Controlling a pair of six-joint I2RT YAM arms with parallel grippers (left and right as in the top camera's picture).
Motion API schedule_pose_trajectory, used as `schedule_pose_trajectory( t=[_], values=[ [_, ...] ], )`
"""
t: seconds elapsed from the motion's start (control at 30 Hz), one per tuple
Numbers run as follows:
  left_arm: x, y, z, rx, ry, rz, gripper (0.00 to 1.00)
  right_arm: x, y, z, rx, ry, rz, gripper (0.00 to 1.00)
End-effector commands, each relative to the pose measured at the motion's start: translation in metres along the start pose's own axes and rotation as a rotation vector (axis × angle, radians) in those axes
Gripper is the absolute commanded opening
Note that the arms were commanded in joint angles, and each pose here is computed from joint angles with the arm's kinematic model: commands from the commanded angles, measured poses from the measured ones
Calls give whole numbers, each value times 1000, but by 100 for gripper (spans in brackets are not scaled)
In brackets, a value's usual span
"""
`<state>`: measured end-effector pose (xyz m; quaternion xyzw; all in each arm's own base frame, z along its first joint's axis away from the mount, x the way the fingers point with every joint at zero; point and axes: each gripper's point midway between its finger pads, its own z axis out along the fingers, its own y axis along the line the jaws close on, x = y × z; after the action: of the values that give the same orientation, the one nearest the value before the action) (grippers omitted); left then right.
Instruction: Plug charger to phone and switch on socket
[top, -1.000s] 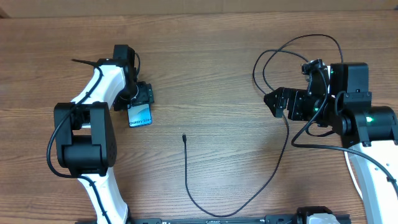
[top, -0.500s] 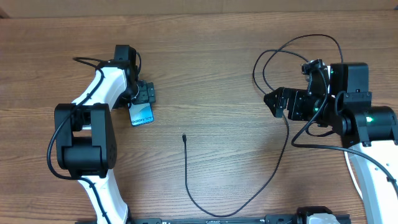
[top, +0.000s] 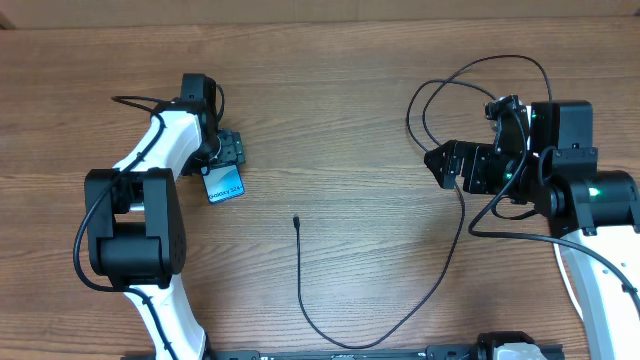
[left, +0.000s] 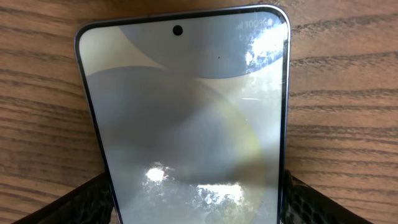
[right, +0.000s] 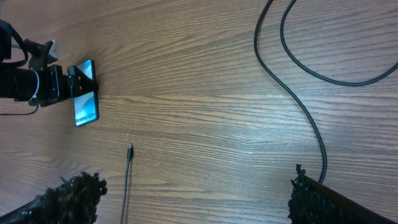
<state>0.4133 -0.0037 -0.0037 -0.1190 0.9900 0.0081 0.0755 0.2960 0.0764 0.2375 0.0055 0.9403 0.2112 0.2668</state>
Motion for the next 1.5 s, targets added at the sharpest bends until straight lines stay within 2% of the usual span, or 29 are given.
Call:
schedule_pose_trajectory(
  t=[0.0,0.07,0.57,0.93,1.1,1.47],
  values=[
    [59,-11,50,84,223,-43,82,-7,5,-4,-12,-19,-14,100],
    [59,-11,50,85,224,-45,79,-7,5,-4,-12,-19,-14,100],
    [64,-23,48,153,255,-77,77,-7,5,-4,-11,-19,-14,100],
    [76,-28,40,185,324,-121,71,-7,5,-4,-11,-19,-14,100],
    [78,-28,39,180,335,-121,73,-7,5,-4,-11,-19,-14,100],
    [61,-31,18,181,334,-121,72,-7,5,-4,-11,-19,-14,100]
  ],
)
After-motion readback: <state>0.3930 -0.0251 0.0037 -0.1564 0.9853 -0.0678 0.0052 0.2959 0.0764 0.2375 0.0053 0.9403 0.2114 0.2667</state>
